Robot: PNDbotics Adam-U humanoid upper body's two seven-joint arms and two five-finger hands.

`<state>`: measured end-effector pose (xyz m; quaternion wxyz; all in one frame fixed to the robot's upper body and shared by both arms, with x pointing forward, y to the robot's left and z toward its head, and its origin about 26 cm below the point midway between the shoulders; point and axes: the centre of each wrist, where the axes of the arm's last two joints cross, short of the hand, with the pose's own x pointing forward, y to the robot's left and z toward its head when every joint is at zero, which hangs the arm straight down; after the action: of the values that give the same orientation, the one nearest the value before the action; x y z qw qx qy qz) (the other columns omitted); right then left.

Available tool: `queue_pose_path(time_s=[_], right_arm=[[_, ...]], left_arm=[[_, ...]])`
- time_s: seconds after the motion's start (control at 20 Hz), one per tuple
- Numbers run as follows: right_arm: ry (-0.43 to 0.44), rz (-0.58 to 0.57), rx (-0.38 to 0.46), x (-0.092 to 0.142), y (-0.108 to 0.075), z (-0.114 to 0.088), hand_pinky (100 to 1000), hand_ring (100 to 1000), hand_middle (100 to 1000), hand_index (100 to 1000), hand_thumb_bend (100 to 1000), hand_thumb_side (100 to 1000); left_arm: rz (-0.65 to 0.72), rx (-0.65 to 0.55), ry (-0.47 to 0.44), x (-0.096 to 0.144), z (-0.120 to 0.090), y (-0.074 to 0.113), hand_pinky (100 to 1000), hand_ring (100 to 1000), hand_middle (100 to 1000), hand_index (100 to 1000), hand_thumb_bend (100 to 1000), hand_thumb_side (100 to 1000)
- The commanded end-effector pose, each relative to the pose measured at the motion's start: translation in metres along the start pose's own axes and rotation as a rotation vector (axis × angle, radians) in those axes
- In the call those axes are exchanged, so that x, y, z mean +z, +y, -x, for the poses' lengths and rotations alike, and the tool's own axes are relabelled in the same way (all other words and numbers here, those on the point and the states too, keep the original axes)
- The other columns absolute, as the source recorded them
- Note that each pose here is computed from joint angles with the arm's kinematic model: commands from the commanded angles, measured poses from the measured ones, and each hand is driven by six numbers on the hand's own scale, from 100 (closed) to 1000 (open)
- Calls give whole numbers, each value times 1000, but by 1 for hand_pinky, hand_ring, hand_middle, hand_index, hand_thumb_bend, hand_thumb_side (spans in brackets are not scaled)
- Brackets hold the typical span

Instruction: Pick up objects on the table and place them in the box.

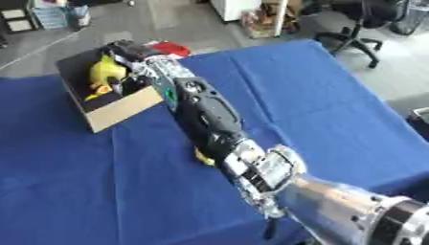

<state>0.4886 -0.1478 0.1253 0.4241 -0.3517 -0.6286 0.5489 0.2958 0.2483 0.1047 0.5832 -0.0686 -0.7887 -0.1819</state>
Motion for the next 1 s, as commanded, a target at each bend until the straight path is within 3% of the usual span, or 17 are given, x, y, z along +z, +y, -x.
queue_pose_path(time_s=[0.05, 0.3, 0.55, 0.7, 0.8, 1.0], right_arm=[[66, 131, 52, -5, -12, -3, 854, 797, 791, 978, 100, 270], [99, 186, 96, -5, -9, -3, 881, 847, 914, 1000, 100, 354], [63, 100, 115, -5, -8, -4, 933, 918, 1000, 1000, 100, 413], [37, 14, 139, -5, -7, -4, 946, 934, 1000, 1000, 103, 393], [15, 3, 138, -4, -12, -2, 939, 924, 1000, 1000, 100, 306], [-101, 48, 100, 3, -37, 10, 928, 906, 995, 1000, 100, 194]], left_arm=[[9, -5, -33, -4, -9, 0, 768, 622, 623, 806, 108, 618], [7, -6, -29, -3, -8, 1, 769, 622, 623, 806, 108, 620], [8, -6, -28, -3, -8, 1, 769, 621, 623, 806, 109, 619], [7, -6, -29, -3, -8, 0, 769, 621, 624, 806, 108, 619], [5, -7, -28, -3, -8, 1, 769, 621, 623, 806, 110, 620], [-7, -19, -20, -1, -7, 4, 770, 621, 623, 806, 108, 621]])
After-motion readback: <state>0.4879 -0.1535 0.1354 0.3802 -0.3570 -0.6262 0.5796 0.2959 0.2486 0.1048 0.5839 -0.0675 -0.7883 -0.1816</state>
